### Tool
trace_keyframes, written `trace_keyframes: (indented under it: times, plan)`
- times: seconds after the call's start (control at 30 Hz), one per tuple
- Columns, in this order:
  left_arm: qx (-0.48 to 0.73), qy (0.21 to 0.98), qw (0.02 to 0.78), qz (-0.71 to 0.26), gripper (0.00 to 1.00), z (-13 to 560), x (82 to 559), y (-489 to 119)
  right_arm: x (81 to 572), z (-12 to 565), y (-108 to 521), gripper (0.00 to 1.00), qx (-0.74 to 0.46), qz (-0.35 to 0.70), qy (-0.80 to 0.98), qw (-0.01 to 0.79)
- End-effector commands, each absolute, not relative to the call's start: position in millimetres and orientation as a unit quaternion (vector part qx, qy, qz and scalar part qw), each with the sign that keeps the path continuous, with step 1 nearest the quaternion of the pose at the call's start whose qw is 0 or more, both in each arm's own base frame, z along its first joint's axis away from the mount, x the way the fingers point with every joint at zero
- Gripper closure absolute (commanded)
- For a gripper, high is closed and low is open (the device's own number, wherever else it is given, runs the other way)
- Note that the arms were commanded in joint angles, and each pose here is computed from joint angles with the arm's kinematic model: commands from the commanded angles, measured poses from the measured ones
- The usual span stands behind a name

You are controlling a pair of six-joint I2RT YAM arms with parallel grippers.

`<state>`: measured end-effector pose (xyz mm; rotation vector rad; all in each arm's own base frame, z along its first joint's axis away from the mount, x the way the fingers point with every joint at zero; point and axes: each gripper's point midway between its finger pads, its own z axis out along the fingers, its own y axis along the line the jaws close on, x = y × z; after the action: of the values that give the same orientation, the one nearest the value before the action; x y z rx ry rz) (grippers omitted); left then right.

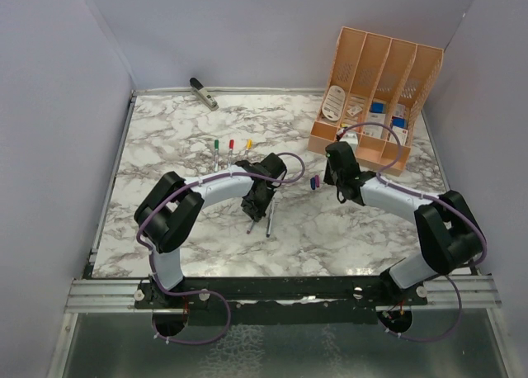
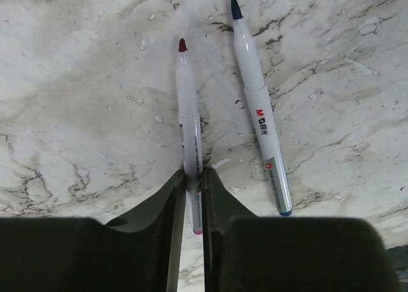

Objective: Insert the pens into the pen caps

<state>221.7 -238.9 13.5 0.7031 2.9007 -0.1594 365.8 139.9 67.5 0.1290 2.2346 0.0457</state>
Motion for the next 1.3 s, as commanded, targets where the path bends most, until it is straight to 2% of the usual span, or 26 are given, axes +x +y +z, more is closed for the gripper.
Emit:
trace_keyframes:
  times: [0.0, 0.27, 0.53, 1.27]
  plan:
    - [0.247, 0.968, -0.008, -0.036, 0.88, -31.0, 182.3, -221.6, 371.7, 71.9, 154.0, 0.83, 0.036, 0.042, 0.9, 0.432]
    - [0.248, 0.968, -0.013, -0.038, 0.88, -33.6, 179.6, -221.1, 373.1, 67.3, 167.5, 0.82, 0.011, 0.07, 0.901, 0.427]
    - [0.249, 0.968, -0.013, -0.036, 0.89, -34.0, 179.2, -221.2, 374.6, 51.5, 179.7, 0.77, -0.012, 0.085, 0.911, 0.403]
    - [0.254, 0.966, -0.013, -0.035, 0.9, -34.4, 177.5, -221.4, 377.2, 32.4, 173.3, 0.77, 0.002, 0.055, 0.922, 0.384]
